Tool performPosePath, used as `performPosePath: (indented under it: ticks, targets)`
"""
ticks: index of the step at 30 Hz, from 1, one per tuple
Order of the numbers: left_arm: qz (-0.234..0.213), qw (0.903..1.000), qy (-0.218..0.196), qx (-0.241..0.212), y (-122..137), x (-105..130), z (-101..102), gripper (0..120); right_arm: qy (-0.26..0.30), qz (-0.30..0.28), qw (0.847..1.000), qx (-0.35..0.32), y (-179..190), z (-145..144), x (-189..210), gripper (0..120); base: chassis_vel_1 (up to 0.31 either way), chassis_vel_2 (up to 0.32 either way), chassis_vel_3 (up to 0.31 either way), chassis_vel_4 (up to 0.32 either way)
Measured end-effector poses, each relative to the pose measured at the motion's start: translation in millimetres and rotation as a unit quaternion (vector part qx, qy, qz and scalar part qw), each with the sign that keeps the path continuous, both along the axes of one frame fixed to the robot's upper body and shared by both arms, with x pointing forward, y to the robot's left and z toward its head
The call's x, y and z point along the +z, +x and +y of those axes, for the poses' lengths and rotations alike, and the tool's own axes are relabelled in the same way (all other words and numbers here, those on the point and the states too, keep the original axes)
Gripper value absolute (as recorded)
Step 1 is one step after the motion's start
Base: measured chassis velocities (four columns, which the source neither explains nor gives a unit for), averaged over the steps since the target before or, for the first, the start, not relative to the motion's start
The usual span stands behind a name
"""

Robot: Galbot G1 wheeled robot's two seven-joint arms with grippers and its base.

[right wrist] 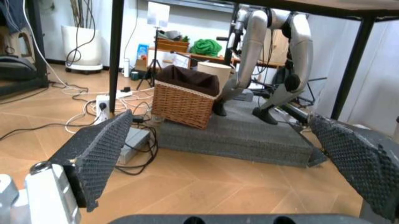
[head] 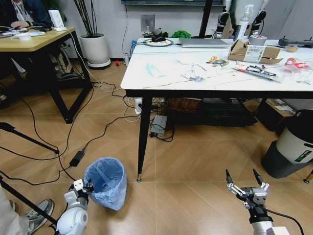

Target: Pick up the trash bin and place the trash from the table into it.

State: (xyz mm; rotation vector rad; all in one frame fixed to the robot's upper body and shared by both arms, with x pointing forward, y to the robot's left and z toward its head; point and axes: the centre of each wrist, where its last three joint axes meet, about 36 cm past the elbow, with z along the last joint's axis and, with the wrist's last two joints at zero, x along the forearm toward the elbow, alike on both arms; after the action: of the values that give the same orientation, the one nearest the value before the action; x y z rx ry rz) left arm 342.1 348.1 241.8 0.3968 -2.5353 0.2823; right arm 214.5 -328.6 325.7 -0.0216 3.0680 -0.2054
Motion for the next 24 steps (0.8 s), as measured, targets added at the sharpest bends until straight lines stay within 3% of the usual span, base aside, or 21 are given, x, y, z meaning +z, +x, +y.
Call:
performPosePath:
  ticks: [2,17,21,24]
  targets:
    - [0.0,1.0,-0.001,-0.001,-1,0,0,0,-0.001,0.0,1.0,0.0,1,0,0,100,0.0,0.0,0.0,0.0]
    - [-0.006,0.9998,-0.003,-0.017,-21,0,-2,0,-0.004,0.001,1.0,0.003,1,-4,1,100,0.0,0.0,0.0,0.0]
    - [-0.06,0.9949,-0.021,-0.078,-44,7,0,0,-0.011,0.002,1.0,0.008,1,-7,3,100,0.0,0.0,0.0,0.0]
    - [-0.08,0.9921,-0.019,-0.095,-53,18,1,0,-0.013,0.001,1.0,0.01,2,-7,5,100,0.0,0.0,0.0,0.0]
